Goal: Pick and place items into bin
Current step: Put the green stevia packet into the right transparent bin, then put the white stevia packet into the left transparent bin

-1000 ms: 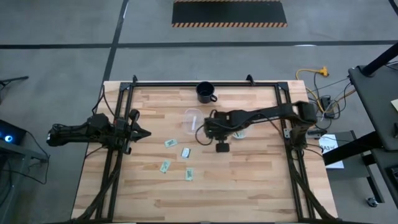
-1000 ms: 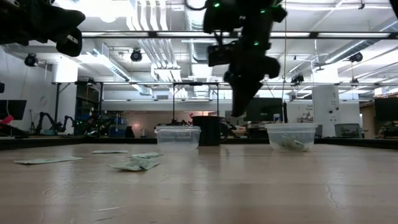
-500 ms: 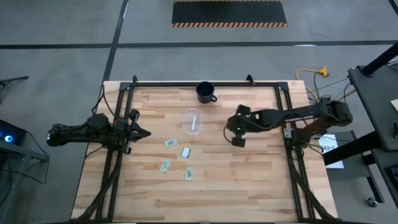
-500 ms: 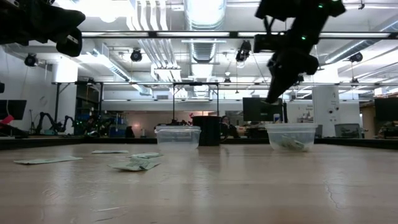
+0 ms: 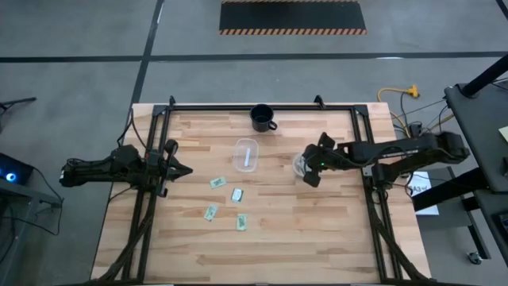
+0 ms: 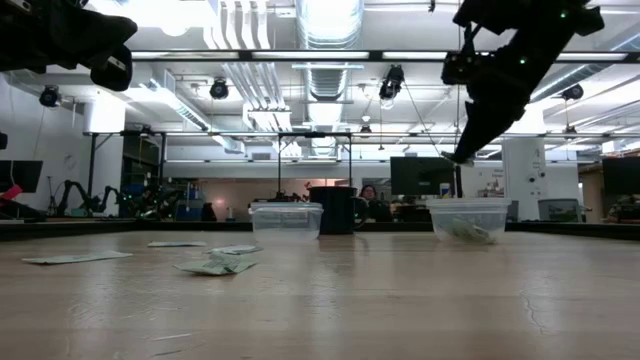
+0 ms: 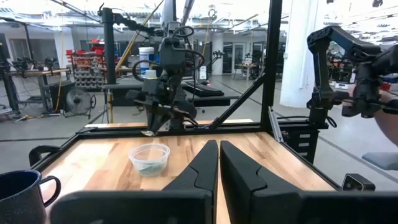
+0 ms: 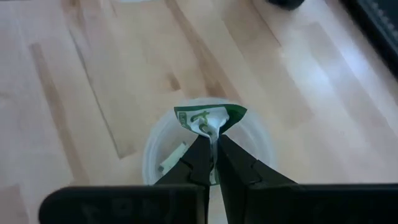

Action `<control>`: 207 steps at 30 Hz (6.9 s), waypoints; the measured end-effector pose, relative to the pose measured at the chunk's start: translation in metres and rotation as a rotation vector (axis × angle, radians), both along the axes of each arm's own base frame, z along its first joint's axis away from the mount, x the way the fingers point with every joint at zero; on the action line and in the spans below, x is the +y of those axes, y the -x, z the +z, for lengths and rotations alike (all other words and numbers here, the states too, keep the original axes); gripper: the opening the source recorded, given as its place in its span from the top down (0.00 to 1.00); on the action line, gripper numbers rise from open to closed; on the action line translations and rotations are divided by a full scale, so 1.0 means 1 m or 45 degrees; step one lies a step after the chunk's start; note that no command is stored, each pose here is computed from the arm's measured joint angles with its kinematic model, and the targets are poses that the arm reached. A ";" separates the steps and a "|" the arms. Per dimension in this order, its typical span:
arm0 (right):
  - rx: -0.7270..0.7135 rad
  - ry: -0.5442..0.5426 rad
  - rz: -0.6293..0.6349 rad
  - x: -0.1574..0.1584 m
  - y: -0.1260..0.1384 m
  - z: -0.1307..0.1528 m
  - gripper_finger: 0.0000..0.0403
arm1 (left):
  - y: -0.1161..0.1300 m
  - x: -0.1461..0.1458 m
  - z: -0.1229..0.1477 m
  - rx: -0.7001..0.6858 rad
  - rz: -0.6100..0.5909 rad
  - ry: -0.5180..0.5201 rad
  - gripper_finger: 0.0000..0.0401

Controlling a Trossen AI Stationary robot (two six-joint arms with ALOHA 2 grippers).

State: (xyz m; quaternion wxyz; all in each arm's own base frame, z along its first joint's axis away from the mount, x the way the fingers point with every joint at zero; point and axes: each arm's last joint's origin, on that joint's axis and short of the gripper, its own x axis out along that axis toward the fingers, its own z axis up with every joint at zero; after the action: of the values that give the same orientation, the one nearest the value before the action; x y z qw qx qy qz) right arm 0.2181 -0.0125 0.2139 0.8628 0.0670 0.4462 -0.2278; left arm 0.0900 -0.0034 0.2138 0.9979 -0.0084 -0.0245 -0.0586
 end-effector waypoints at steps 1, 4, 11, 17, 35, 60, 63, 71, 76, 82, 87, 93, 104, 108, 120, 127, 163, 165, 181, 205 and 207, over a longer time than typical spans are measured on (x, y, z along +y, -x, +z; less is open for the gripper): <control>0.006 -0.026 0.016 0.001 0.002 0.001 0.98 | 0.000 0.000 0.000 0.000 0.000 -0.001 1.00; -0.018 -0.079 -0.017 0.002 0.004 0.003 0.98 | 0.000 0.000 0.000 0.000 0.000 0.000 1.00; -0.013 -0.001 -0.025 -0.001 0.003 0.008 0.98 | 0.000 0.000 0.000 0.000 0.000 0.000 1.00; 0.002 0.016 -0.002 -0.002 0.003 0.008 0.98 | 0.000 0.000 0.000 0.000 0.000 0.000 1.00; -0.002 0.009 -0.015 -0.002 0.003 0.008 0.88 | 0.000 0.000 0.000 0.000 0.000 0.000 1.00; 0.006 0.026 0.008 -0.002 0.003 0.008 0.65 | 0.000 0.000 0.000 0.000 0.000 0.000 1.00; 0.005 0.034 0.021 -0.002 0.003 0.008 0.67 | 0.000 0.000 0.000 0.000 0.000 0.000 1.00; -0.172 0.091 0.310 0.005 -0.005 0.010 0.71 | 0.000 0.000 0.000 0.000 0.000 0.000 1.00; -0.329 0.010 0.484 0.009 0.003 0.012 0.74 | 0.000 0.000 0.000 0.000 0.000 0.000 1.00; -0.401 -0.079 0.483 0.012 0.027 0.003 0.77 | 0.000 0.000 0.000 0.000 0.000 0.000 1.00; -0.502 -0.070 0.500 0.014 0.049 -0.018 0.79 | 0.000 0.000 0.000 0.000 0.000 0.000 1.00; -0.747 -0.048 0.600 0.016 0.066 -0.022 0.82 | 0.000 0.000 0.000 0.000 0.000 0.000 1.00; -1.003 0.083 0.666 0.016 0.094 -0.018 0.83 | 0.000 0.000 0.001 -0.012 0.000 0.000 1.00; -1.172 0.143 0.672 0.016 0.101 -0.013 0.84 | 0.000 0.000 0.001 -0.016 0.000 -0.001 1.00; -1.358 0.269 0.679 0.015 0.115 -0.018 0.85 | 0.001 0.000 0.012 -0.146 -0.006 0.047 1.00; -1.468 0.311 0.673 0.015 0.119 -0.023 0.85 | -0.009 0.000 -0.002 0.000 -0.039 0.395 1.00; -1.034 0.325 0.579 0.011 0.114 -0.054 0.81 | -0.043 0.000 -0.012 -0.144 -0.059 0.383 1.00; -1.020 0.322 0.581 0.011 0.113 -0.055 0.82 | -0.044 0.000 -0.011 -0.162 -0.070 0.380 1.00; -0.980 0.313 0.585 0.011 0.111 -0.058 0.84 | -0.060 -0.017 0.009 -0.240 -0.301 0.140 1.00; -0.983 0.313 0.584 0.011 0.111 -0.058 0.84 | -0.111 -0.044 0.029 -0.157 -0.403 -0.043 1.00; -0.981 0.313 0.584 0.011 0.111 -0.058 0.84 | -0.114 -0.045 0.030 -0.153 -0.405 -0.042 1.00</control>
State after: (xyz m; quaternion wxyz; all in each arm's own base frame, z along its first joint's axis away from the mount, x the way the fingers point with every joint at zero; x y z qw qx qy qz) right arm 0.1072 -0.0012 0.1559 0.9954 -0.0564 0.0660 -0.0406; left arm 0.2043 -0.0485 0.2438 0.9728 0.0079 -0.0814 -0.2165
